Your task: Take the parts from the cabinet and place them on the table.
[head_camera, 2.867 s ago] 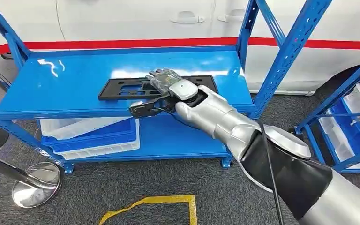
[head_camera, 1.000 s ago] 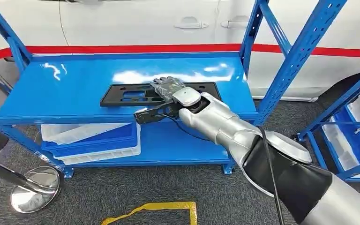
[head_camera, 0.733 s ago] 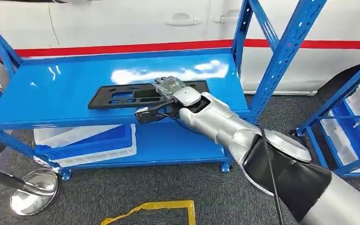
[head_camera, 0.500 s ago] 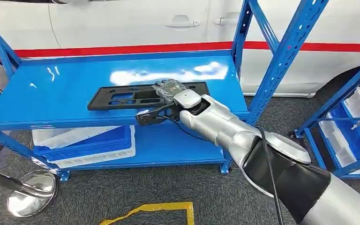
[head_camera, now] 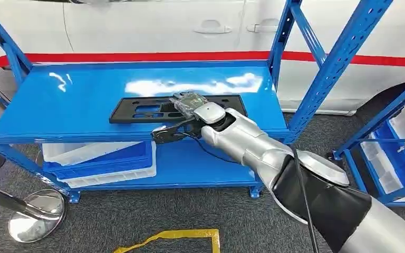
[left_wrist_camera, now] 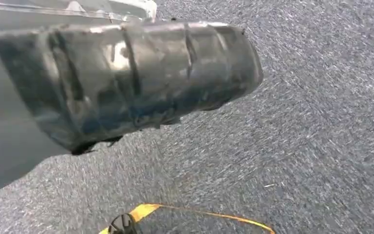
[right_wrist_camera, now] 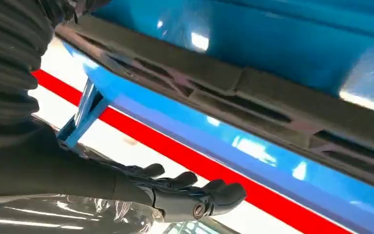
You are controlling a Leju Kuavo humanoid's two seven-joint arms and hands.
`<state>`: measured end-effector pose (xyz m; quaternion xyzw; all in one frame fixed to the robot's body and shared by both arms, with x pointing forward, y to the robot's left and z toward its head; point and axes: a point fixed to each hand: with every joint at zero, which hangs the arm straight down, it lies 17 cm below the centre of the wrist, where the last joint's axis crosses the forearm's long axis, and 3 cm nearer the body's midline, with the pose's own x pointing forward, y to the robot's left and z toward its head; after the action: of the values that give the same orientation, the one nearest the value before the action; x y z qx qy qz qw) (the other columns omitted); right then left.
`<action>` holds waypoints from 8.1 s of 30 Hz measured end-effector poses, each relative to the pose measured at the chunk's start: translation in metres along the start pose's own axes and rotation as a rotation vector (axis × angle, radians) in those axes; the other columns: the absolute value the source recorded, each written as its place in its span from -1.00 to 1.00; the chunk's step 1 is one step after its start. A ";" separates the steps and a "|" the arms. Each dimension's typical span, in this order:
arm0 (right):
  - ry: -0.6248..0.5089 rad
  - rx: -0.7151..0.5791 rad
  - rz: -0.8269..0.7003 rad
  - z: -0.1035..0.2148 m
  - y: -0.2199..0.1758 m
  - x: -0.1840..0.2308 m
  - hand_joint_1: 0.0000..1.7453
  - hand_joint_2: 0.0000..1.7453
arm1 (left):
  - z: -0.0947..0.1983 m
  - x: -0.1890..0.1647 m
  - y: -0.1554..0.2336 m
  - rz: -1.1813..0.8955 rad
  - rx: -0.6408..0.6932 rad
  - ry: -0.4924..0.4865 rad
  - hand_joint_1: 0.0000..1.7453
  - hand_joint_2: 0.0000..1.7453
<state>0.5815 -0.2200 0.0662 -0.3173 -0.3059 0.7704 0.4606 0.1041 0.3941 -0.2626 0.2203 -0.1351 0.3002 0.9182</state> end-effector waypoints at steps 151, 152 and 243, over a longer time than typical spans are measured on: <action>-0.151 -0.280 0.026 -0.004 -0.042 0.049 1.00 1.00 | 0.000 0.011 -0.002 0.049 -0.031 -0.050 -1.00 1.00; -0.171 -0.343 0.052 -0.001 -0.059 0.054 1.00 1.00 | 0.000 0.011 -0.003 0.048 -0.035 -0.050 -1.00 1.00; -0.552 -1.179 0.753 0.239 -0.322 0.260 1.00 1.00 | -0.001 0.035 -0.005 0.016 -0.106 -0.155 -1.00 1.00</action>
<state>0.4655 0.0973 0.4044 -0.3897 -0.6430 0.6360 -0.1738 0.1351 0.4085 -0.2521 0.1926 -0.2233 0.2820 0.9130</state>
